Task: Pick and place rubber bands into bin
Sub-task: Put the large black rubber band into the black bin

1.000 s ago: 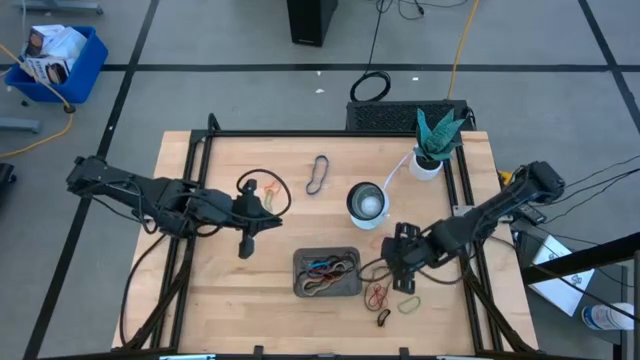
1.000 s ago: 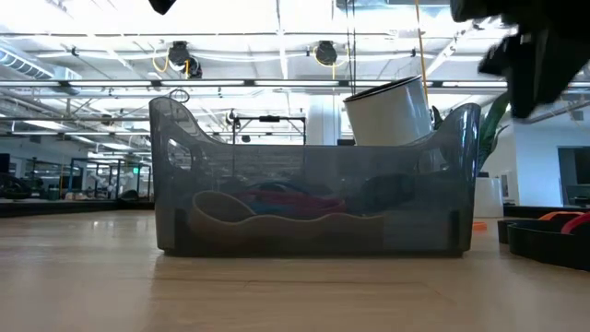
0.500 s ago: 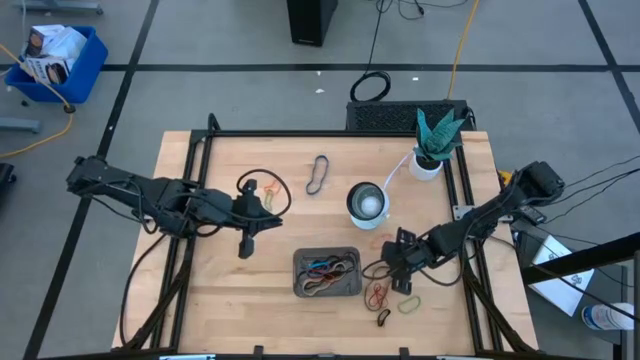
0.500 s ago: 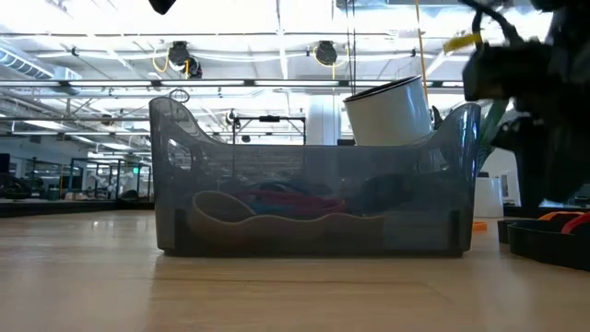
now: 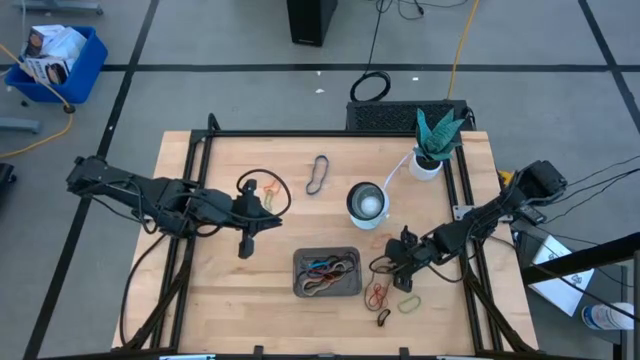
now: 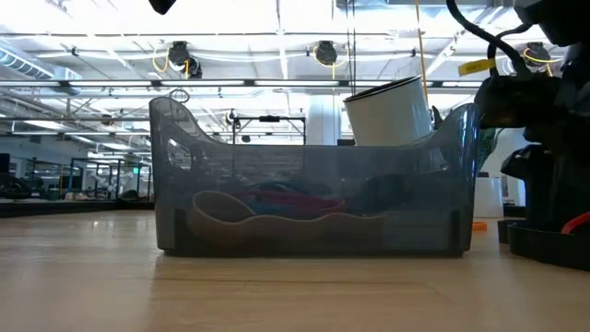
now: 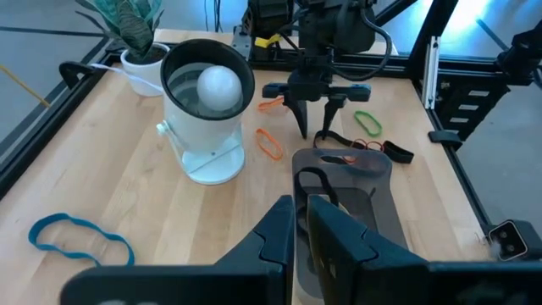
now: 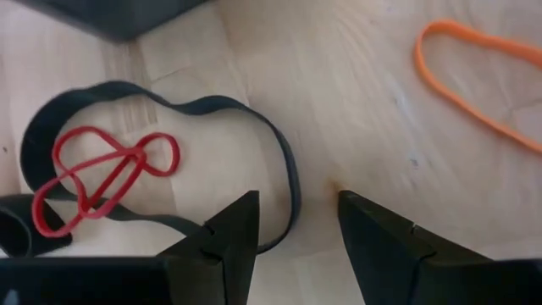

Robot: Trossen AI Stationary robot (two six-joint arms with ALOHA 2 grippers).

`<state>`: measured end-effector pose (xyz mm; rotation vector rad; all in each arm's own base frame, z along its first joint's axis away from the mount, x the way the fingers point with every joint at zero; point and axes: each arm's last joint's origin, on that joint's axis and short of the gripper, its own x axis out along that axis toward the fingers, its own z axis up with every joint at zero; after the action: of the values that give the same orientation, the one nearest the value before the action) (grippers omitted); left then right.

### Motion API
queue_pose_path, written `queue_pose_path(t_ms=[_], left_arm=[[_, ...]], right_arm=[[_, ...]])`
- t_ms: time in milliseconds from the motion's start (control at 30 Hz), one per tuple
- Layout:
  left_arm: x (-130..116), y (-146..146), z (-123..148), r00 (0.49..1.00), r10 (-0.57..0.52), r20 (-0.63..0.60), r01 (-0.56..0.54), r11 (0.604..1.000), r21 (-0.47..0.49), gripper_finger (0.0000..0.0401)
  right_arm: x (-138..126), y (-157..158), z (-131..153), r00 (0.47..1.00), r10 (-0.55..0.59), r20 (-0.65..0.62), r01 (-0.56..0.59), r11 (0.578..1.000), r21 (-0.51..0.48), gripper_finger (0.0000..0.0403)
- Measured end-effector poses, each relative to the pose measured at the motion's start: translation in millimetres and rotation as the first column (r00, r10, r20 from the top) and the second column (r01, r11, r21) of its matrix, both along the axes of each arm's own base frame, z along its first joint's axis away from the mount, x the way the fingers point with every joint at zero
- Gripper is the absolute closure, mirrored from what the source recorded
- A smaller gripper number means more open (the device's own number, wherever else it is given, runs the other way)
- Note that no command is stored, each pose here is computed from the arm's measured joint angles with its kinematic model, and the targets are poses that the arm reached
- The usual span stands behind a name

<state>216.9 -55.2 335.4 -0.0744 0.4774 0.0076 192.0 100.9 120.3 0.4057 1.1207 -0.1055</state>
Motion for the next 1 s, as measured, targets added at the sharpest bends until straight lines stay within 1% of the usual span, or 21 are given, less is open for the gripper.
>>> queue_pose_path(t_ms=[100,200,333,533,667,833,1000], left_arm=[[0.0,0.0,0.0,1.000,0.000,0.000,0.000,1.000,0.000,0.0359],[0.0,0.0,0.0,1.000,0.000,0.000,0.000,1.000,0.000,0.0359],[0.0,0.0,0.0,1.000,0.000,0.000,0.000,1.000,-0.001,0.0359],[0.0,0.0,0.0,1.000,0.001,0.000,-0.001,1.000,-0.003,0.0359],[0.0,0.0,0.0,1.000,0.004,0.000,-0.004,1.000,-0.007,0.0359],[0.0,0.0,0.0,1.000,0.006,0.000,-0.006,1.000,-0.013,0.0359],[0.0,0.0,0.0,1.000,0.006,0.000,-0.006,1.000,-0.013,0.0359]], right_arm=[[-1.5,-0.9,-1.6,0.999,-0.043,-0.012,0.043,0.999,0.016,0.0241],[-0.9,-0.5,-1.5,0.999,-0.054,-0.005,0.054,0.998,0.025,0.0242],[1.6,0.8,-0.6,0.999,-0.032,0.028,0.031,0.999,0.032,0.0243],[1.8,1.0,-0.7,0.999,0.006,0.035,-0.006,1.000,0.015,0.0243],[0.9,0.5,-1.3,0.997,0.076,0.032,-0.075,0.997,-0.025,0.0249],[0.2,0.4,-1.8,0.993,0.118,0.028,-0.116,0.992,-0.050,0.0269],[-0.5,-0.2,-2.2,0.987,0.161,0.024,-0.158,0.984,-0.085,0.0317]])
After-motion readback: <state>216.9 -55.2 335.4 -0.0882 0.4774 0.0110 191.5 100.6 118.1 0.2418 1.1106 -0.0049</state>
